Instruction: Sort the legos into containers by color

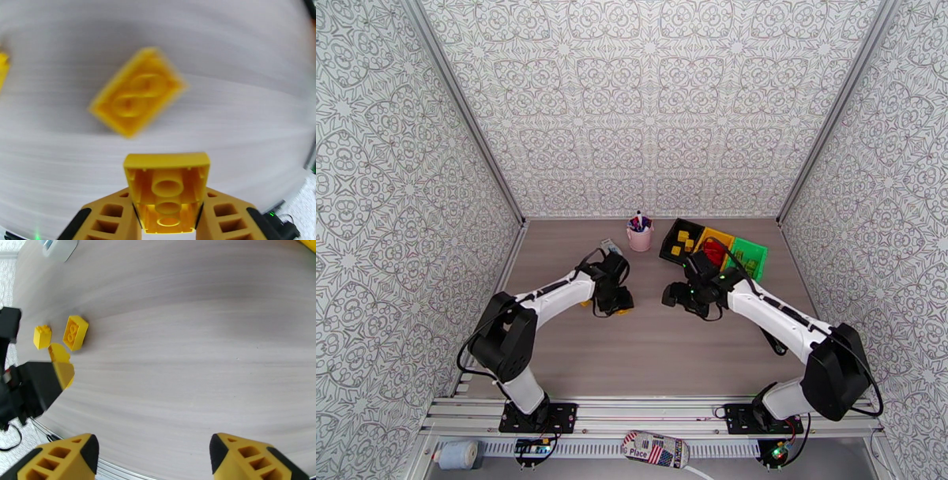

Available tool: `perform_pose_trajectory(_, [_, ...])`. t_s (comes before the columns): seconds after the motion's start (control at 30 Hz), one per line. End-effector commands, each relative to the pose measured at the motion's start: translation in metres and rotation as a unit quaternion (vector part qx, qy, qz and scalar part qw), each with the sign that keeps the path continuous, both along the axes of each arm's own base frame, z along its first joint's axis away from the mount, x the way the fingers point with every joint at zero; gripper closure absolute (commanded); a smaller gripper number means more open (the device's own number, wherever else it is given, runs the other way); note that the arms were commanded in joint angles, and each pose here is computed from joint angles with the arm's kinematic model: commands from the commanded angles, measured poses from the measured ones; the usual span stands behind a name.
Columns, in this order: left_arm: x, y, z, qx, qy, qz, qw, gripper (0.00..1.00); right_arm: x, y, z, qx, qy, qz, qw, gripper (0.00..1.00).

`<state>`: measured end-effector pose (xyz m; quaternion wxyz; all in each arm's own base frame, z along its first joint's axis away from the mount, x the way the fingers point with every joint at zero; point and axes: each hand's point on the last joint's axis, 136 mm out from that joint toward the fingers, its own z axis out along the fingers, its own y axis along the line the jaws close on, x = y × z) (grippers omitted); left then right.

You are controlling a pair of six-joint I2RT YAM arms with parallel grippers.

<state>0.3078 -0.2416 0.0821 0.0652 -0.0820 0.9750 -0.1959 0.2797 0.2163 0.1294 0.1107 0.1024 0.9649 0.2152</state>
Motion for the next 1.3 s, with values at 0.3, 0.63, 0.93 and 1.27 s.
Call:
perform_pose_trajectory(0.3, [0.053,-0.102,0.051,-0.149,-0.048,-0.069,0.985,0.68,0.013,-0.075,0.0,-0.033,0.029,-0.102,0.994,0.01])
perform_pose_trajectory(0.63, [0.104,-0.157,0.068,-0.234,-0.069,-0.084,0.966,0.68,0.021,-0.105,0.019,-0.075,-0.014,-0.125,0.989,0.01])
perform_pose_trajectory(0.93, [0.173,-0.184,0.078,-0.283,-0.1,-0.058,0.952,0.63,0.018,-0.093,0.026,-0.037,-0.011,-0.084,0.996,0.01])
perform_pose_trajectory(1.27, [0.238,-0.194,0.066,-0.32,-0.126,0.001,0.939,0.35,0.002,-0.094,0.041,-0.017,-0.021,-0.076,0.997,0.01])
